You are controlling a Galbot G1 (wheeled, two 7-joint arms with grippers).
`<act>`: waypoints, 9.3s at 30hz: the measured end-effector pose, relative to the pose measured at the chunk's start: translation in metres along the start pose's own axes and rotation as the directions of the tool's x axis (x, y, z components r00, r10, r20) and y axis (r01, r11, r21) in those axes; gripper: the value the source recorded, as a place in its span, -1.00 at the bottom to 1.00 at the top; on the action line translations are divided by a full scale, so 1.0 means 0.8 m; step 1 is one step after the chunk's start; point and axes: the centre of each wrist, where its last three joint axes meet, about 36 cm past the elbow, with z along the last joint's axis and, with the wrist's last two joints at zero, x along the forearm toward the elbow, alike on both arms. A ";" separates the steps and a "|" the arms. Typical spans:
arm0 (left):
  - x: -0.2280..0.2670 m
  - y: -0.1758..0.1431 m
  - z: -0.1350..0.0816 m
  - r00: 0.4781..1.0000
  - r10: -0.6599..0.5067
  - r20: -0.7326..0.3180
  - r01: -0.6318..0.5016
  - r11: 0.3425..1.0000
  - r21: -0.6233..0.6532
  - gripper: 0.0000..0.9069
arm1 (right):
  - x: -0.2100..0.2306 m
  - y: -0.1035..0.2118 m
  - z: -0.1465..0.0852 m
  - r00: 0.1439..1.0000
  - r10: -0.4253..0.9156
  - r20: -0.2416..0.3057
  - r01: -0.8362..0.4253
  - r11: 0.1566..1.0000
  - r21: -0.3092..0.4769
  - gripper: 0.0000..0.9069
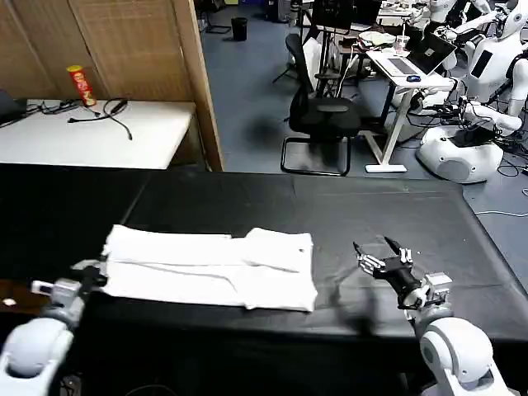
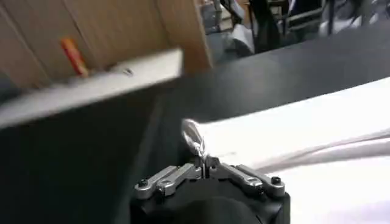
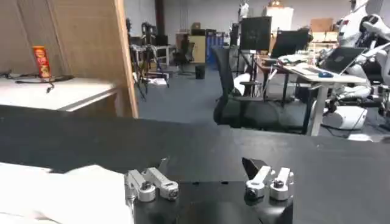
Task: Fold and organize the clothes.
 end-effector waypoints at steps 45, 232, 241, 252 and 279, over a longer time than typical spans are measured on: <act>0.055 -0.348 -0.173 0.828 0.495 0.262 -0.560 0.710 0.426 0.94 | 0.021 -0.007 0.029 0.996 0.068 -0.052 -0.066 0.997 0.029 0.94; 0.077 -0.201 -0.084 0.897 0.291 0.333 -0.402 0.849 0.343 0.94 | -0.108 0.088 0.021 0.943 -0.264 -0.201 0.253 0.964 -0.080 0.94; 0.076 -0.207 -0.070 0.912 0.266 0.312 -0.368 0.868 0.334 0.94 | -0.048 0.066 0.022 0.978 -0.206 -0.030 0.208 0.974 0.091 0.94; 0.119 -0.201 -0.064 0.933 0.216 0.287 -0.310 0.889 0.337 0.94 | 0.051 0.067 0.082 0.985 -0.021 0.170 -0.005 0.988 0.152 0.94; 0.247 -0.194 -0.042 0.968 0.247 0.046 -0.245 0.891 0.382 0.94 | 0.239 0.119 0.087 0.969 0.191 -0.156 -0.190 0.982 0.018 0.94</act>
